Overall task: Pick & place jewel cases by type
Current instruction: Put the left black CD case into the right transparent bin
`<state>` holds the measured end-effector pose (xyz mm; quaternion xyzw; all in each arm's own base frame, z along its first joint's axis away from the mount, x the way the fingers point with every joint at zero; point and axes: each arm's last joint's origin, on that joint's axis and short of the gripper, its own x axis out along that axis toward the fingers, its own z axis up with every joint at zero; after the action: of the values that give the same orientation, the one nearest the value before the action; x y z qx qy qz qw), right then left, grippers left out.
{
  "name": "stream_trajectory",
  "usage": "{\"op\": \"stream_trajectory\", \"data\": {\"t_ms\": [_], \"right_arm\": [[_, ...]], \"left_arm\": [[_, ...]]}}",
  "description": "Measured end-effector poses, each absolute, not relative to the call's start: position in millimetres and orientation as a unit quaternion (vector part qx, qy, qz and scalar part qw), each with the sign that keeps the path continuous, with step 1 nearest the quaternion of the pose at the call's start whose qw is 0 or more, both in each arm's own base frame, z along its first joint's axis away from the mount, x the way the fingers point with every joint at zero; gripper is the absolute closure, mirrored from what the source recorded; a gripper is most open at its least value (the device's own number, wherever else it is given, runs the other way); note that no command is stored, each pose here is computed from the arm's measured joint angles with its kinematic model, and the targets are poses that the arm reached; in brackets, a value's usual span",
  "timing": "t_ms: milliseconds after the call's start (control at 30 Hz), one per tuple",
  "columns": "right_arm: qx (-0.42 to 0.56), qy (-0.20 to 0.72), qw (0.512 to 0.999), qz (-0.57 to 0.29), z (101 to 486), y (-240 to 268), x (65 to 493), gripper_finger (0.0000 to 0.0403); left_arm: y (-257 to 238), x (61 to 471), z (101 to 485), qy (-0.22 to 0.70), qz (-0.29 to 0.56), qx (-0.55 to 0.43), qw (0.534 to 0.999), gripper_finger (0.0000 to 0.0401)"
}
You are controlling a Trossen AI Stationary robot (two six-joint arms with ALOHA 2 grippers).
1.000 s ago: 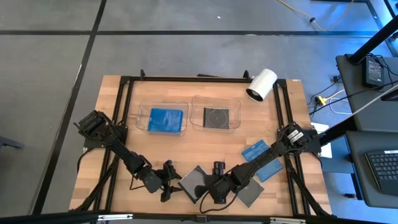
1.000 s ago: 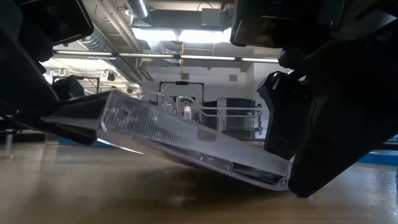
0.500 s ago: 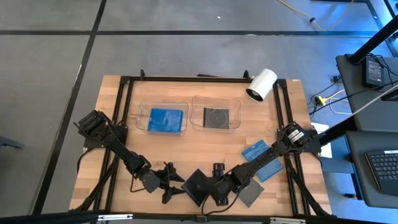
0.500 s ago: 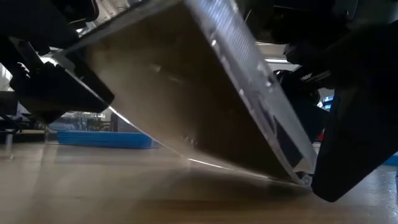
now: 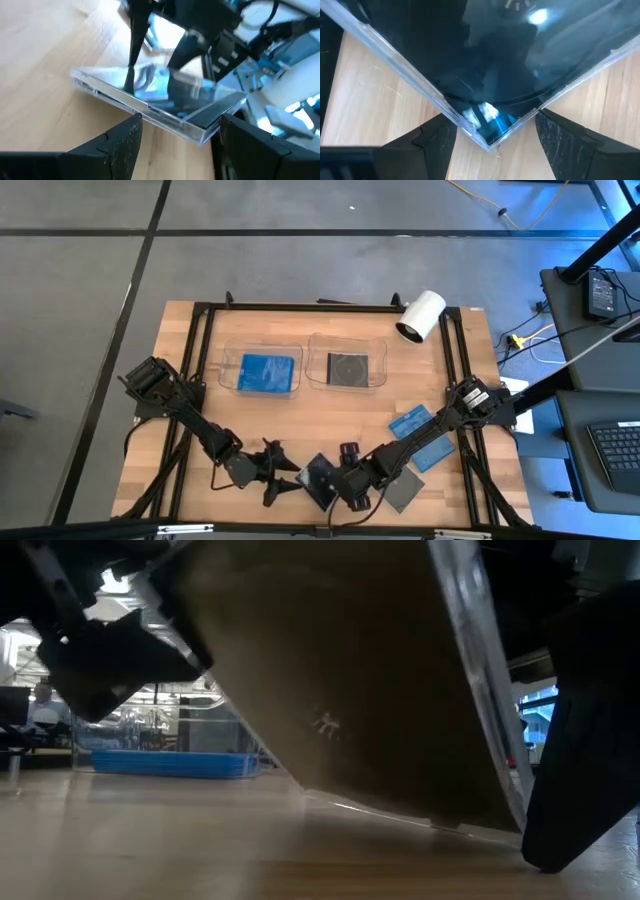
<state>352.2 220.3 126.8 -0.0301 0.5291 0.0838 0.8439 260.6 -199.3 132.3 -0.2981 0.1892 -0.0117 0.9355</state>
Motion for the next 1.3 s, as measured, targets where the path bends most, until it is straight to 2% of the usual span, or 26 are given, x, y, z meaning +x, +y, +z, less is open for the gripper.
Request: {"op": "stream_trajectory", "data": {"t_ms": [367,600,900,1167,1300], "right_arm": [[-0.055,0.524,0.844,0.102,126.7,219.9,353.3,0.0139],[-0.084,0.509,0.848,0.12,129.3,221.6,357.5,0.0139],[-0.102,0.498,0.853,0.119,131.1,221.9,360.0,0.0139],[-0.103,0.502,0.851,0.117,131.5,221.2,358.9,0.0139],[-0.099,0.502,0.851,0.115,131.7,220.3,359.5,0.0139]], "left_arm": [[-198.2,263.3,137.7,0.155,-0.003,-0.299,0.941,0.0146],[-194.7,268.3,147.8,0.096,0.009,-0.278,0.956,0.0146],[-191.9,270.3,146.4,0.099,0.008,-0.257,0.961,0.0146],[-192.5,270.1,146.4,0.103,-0.009,-0.187,0.977,0.0146],[-188.6,273.4,147.7,0.098,-0.01,-0.207,0.973,0.0146]]}}
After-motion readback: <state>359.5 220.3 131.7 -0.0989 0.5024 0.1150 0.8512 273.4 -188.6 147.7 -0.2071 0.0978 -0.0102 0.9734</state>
